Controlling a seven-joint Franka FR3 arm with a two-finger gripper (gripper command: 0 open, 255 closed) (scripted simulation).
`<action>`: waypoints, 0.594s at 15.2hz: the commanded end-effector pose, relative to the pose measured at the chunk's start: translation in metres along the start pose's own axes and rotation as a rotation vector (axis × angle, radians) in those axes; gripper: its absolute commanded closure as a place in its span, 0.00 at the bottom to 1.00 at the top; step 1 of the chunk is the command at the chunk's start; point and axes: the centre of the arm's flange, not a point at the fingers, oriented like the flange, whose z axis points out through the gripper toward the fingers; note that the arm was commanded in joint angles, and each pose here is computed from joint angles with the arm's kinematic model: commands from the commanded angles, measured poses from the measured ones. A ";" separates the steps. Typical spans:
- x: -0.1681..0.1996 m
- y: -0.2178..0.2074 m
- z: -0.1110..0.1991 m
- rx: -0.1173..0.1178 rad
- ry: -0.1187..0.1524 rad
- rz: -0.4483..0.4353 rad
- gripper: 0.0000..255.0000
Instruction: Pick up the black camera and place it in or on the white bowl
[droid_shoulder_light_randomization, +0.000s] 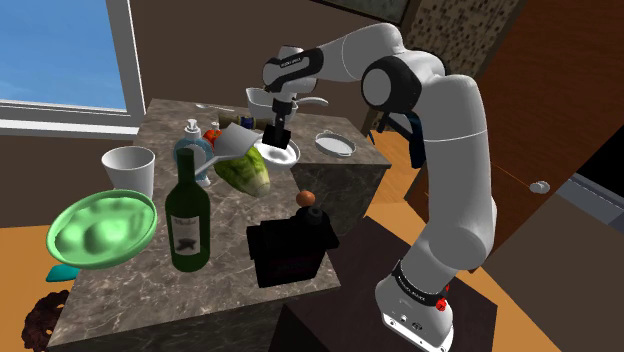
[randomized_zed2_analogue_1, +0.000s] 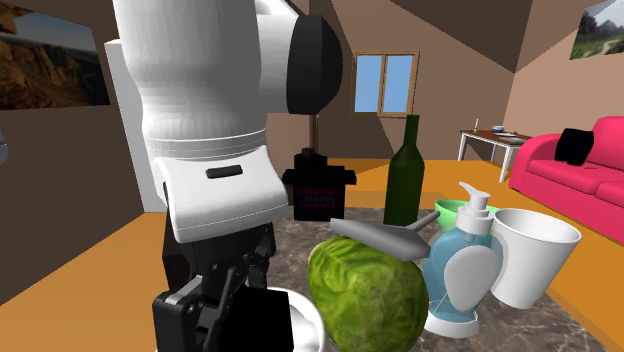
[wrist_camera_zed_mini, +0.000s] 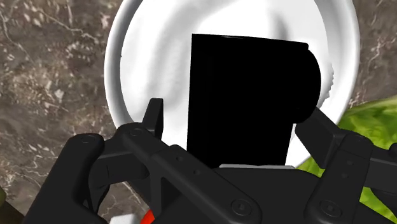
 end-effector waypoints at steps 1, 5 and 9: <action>0.000 0.000 -0.013 0.000 0.000 0.000 0.00; 0.000 0.000 -0.050 0.000 0.000 0.000 0.00; 0.000 0.000 -0.050 0.000 0.000 0.000 0.00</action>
